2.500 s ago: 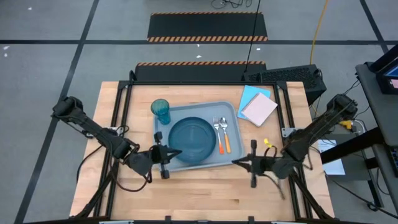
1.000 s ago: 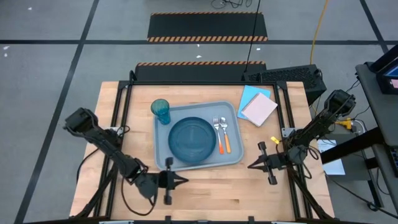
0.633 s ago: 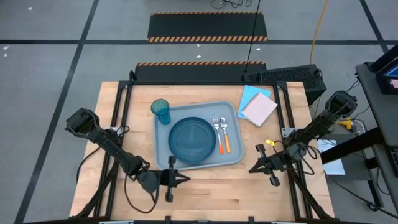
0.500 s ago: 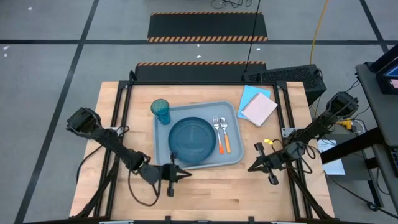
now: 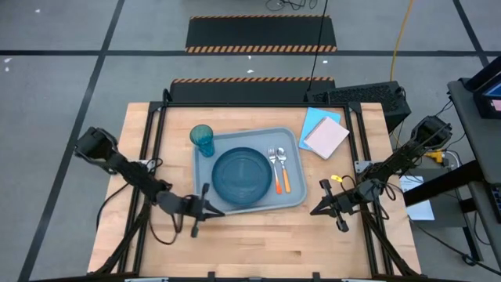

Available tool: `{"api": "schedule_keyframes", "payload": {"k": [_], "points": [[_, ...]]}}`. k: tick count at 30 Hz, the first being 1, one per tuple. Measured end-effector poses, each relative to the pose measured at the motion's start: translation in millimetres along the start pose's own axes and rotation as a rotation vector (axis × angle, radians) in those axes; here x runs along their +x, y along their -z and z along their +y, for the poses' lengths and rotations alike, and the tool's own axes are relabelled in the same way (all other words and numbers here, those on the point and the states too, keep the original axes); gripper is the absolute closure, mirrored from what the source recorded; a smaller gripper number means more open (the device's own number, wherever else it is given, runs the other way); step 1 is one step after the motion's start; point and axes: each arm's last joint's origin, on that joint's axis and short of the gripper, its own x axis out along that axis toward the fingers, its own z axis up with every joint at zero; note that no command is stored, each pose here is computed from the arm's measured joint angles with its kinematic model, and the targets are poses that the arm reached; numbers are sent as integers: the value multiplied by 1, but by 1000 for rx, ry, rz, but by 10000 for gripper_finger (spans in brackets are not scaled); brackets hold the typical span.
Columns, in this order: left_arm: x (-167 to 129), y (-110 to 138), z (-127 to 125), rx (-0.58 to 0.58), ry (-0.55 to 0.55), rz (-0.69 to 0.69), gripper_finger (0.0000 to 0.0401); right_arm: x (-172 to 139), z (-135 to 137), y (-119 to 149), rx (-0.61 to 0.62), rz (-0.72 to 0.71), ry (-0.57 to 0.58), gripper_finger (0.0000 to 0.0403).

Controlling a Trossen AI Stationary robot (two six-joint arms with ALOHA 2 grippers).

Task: Pick and place plate/cup/fork/spoon on tray
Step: Return to Home Position

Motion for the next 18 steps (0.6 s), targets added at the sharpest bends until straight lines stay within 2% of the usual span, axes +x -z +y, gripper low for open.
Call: {"api": "schedule_keyframes", "payload": {"k": [5,9,18], "points": [[-28,8,17,-4,-6,-121,391,0,0,0,-4,-1,0,403],[-43,14,27,-21,58,-146,391,0,0,0,-4,-1,0,403],[-69,21,34,15,84,-192,391,0,-1,0,19,0,30,403]]}}
